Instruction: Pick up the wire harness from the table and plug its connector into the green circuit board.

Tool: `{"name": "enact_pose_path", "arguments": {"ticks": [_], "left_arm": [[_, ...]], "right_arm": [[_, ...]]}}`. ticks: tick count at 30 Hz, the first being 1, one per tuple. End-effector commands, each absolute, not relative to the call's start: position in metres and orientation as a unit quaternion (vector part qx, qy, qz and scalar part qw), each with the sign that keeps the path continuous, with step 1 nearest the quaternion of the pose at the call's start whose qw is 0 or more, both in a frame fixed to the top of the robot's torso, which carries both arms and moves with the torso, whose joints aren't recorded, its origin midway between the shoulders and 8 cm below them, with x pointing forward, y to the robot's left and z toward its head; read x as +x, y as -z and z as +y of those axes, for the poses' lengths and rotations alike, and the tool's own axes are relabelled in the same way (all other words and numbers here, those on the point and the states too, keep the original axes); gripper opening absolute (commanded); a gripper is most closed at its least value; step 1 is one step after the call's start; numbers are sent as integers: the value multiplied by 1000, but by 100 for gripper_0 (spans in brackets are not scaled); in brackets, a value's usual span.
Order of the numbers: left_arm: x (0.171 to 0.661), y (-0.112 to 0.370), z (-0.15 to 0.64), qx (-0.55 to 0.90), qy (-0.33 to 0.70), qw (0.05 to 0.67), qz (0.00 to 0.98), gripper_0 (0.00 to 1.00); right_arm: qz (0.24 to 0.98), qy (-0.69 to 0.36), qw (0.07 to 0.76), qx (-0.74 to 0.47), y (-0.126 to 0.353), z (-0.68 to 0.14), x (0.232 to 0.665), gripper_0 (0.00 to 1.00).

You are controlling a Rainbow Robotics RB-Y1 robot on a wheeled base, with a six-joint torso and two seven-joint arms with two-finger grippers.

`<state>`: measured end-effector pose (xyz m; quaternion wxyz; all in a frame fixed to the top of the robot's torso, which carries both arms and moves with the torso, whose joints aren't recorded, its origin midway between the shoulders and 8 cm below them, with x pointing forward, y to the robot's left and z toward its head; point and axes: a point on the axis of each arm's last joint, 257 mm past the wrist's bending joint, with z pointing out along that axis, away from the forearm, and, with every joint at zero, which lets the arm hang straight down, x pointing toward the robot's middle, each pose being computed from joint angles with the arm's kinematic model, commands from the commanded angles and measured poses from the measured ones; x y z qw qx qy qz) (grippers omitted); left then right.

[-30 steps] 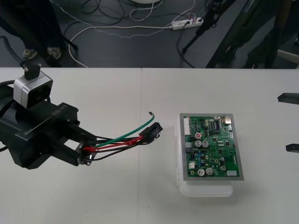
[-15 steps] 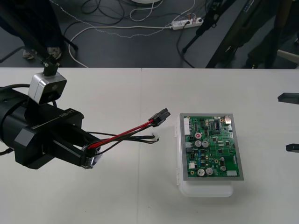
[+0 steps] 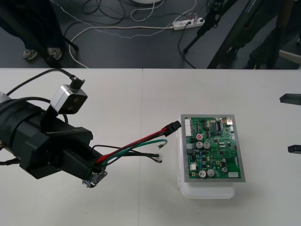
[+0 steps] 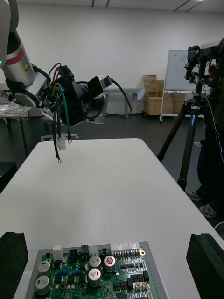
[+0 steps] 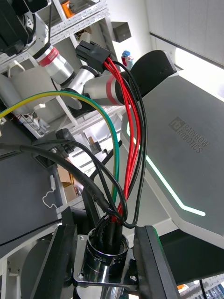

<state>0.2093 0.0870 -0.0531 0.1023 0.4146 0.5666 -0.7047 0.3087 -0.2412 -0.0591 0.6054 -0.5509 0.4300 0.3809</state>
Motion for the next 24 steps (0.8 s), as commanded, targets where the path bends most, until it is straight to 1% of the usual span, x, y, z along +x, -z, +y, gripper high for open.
{"name": "enact_pose_path", "arguments": {"ticks": [1, 24], "left_arm": [[187, 46, 87, 428, 720, 77, 540, 0], [182, 41, 91, 412, 738, 75, 528, 0]], "right_arm": [[432, -369, 596, -567, 49, -247, 307, 100], [426, -394, 601, -550, 43, -236, 309, 100]]}}
